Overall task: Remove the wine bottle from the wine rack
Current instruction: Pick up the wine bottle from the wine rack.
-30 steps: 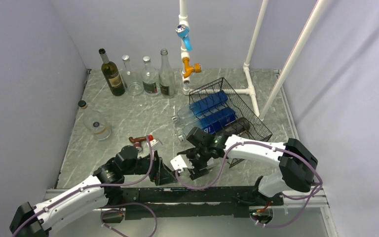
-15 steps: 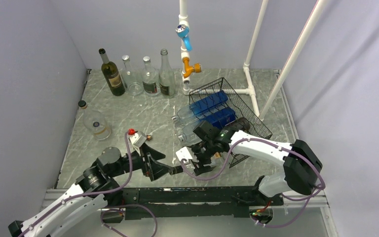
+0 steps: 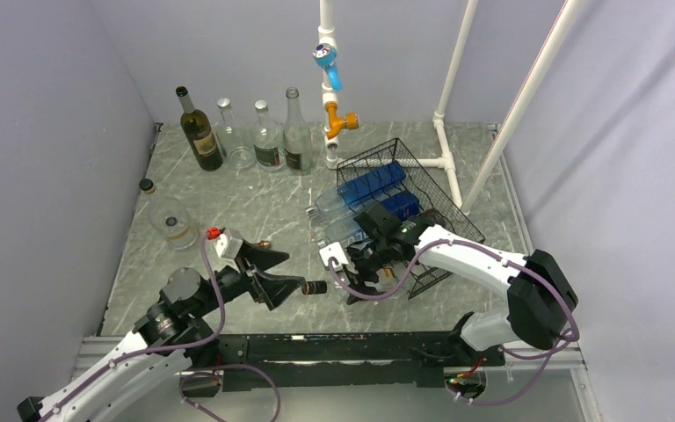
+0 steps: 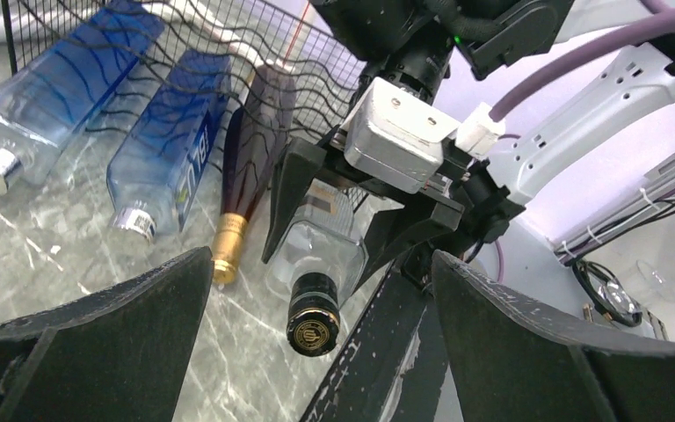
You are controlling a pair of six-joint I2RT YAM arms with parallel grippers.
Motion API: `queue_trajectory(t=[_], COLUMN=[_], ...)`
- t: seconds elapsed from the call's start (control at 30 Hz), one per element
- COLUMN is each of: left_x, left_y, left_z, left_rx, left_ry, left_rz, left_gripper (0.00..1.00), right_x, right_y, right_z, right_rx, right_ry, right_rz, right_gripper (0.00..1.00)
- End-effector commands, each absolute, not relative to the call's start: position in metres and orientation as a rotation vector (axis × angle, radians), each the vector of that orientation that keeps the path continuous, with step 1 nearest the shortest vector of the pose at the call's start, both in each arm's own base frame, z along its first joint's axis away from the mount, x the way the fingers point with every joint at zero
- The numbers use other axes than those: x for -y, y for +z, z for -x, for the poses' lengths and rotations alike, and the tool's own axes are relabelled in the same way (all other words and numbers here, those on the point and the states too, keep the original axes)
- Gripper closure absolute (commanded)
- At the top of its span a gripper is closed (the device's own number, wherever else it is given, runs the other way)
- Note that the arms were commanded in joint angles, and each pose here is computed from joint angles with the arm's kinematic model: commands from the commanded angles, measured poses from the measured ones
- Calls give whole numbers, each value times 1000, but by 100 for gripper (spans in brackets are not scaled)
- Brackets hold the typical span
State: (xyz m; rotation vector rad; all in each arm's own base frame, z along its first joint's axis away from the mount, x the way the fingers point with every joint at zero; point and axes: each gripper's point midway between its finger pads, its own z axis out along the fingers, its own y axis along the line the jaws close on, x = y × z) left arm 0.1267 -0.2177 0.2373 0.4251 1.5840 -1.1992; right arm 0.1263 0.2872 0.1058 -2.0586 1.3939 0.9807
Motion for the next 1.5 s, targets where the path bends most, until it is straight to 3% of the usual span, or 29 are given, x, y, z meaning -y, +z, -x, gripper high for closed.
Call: queue_trajectory(t=[0.0, 1.47], left_x=[220, 253], left_y=[264, 260], left_z=[-133, -176], left_rx=[-1432, -1349], left_ry=[-1221, -1269], left_rz=[-398, -89], left_gripper=[1, 1], right_x=[-309, -314], right_y=[158, 187], right_z=[-131, -161], right_rx=[-1258, -1446], right_ry=[1085, 1384], right_rz=[1929, 1551], right_gripper=[100, 100])
